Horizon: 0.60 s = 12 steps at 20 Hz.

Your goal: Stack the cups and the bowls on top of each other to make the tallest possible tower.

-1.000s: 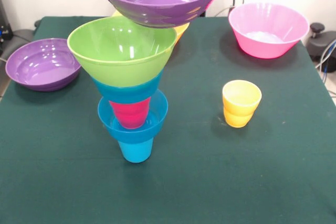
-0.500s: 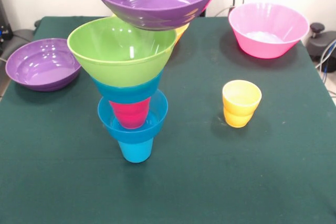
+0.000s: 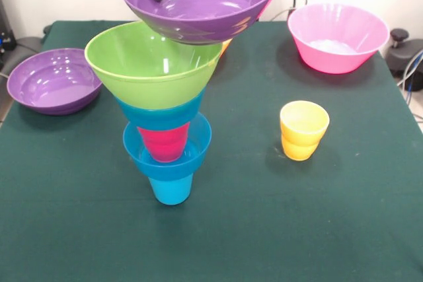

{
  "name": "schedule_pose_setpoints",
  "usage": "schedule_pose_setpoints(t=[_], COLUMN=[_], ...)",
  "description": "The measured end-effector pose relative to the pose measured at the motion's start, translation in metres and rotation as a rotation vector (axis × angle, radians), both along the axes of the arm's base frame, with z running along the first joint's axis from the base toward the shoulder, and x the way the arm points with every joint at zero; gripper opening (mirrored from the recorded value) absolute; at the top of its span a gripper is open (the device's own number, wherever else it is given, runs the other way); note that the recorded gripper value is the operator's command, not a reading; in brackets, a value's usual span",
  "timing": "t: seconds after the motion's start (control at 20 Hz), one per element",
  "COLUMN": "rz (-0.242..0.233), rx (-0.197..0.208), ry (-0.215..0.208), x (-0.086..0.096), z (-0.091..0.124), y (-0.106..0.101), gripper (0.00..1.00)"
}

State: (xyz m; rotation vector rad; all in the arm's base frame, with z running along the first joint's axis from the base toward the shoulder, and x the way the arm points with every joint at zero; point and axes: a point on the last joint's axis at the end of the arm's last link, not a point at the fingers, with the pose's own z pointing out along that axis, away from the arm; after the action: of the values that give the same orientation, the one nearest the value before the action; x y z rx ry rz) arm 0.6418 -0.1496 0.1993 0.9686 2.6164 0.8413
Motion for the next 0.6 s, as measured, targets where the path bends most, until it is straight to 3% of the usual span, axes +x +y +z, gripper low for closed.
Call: schedule_pose_setpoints(t=[0.6], rz=[-0.006], rx=[0.012], ry=[0.003], x=[0.0007], z=[-0.0037], y=[-0.0038], gripper=[0.00])
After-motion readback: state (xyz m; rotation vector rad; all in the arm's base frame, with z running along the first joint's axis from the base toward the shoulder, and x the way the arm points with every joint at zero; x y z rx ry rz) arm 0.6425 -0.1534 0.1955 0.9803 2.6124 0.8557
